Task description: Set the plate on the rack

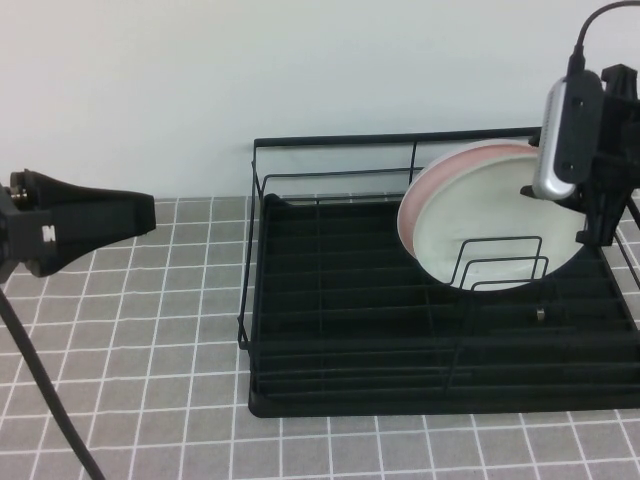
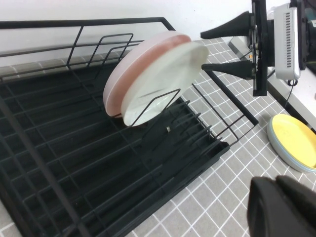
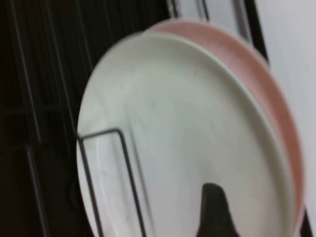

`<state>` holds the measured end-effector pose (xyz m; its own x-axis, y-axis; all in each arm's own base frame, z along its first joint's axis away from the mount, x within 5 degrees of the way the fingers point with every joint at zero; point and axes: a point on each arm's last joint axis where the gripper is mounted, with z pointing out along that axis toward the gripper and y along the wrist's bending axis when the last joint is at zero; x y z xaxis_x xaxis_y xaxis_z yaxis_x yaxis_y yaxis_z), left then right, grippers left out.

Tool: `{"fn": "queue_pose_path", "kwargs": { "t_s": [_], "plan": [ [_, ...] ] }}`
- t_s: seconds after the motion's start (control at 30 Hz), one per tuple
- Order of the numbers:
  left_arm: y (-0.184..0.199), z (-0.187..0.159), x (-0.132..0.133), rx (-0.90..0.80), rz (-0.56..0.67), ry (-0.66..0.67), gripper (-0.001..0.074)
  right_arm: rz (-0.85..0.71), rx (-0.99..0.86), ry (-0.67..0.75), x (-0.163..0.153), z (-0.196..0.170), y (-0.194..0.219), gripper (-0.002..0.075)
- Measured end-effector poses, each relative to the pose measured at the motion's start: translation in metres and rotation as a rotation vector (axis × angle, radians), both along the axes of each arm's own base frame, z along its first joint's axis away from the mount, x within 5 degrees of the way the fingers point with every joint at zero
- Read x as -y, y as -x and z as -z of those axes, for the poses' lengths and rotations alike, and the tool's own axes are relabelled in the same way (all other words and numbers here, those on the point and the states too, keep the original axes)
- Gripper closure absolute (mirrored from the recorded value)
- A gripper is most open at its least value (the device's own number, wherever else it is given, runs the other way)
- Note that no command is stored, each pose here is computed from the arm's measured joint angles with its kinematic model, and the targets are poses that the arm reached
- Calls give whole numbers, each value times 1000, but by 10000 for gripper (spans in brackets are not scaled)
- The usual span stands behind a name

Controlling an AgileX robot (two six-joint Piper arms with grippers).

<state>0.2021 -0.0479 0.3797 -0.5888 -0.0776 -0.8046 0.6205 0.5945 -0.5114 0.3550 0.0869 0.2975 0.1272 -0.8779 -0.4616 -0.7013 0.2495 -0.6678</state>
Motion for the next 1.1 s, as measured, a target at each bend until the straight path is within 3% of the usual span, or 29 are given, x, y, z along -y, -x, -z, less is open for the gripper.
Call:
{"fn": "queue_pose_path", "kwargs": {
  "t_s": [0.17, 0.3, 0.37, 0.47, 0.63, 0.77, 0.93, 1.1],
  "plan": [
    [0, 0, 0, 3, 1, -4, 735, 25, -23, -92, -1, -20, 14, 298],
    [0, 0, 0, 5, 6, -8, 735, 128, -129, -282, -2, -36, 30, 334],
    [4, 1, 2, 13, 23, -39, 735, 168, -160, -353, -1, -47, 39, 427],
    [17, -1, 9, 49, 43, -138, 735, 209, -156, -426, 2, -67, 56, 711],
    [52, -8, 20, 147, 34, -341, 735, 222, -155, -539, 5, -98, 93, 724],
    [87, -18, 8, 223, -103, -476, 735, 246, -112, -686, 12, -116, 135, 724],
    [132, -30, -10, 336, -347, -406, 735, 300, 45, -877, 28, -115, 192, 724],
    [159, -3, -13, 406, -415, -276, 735, 339, 117, -1008, 42, -81, 246, 724]
  ]
}}
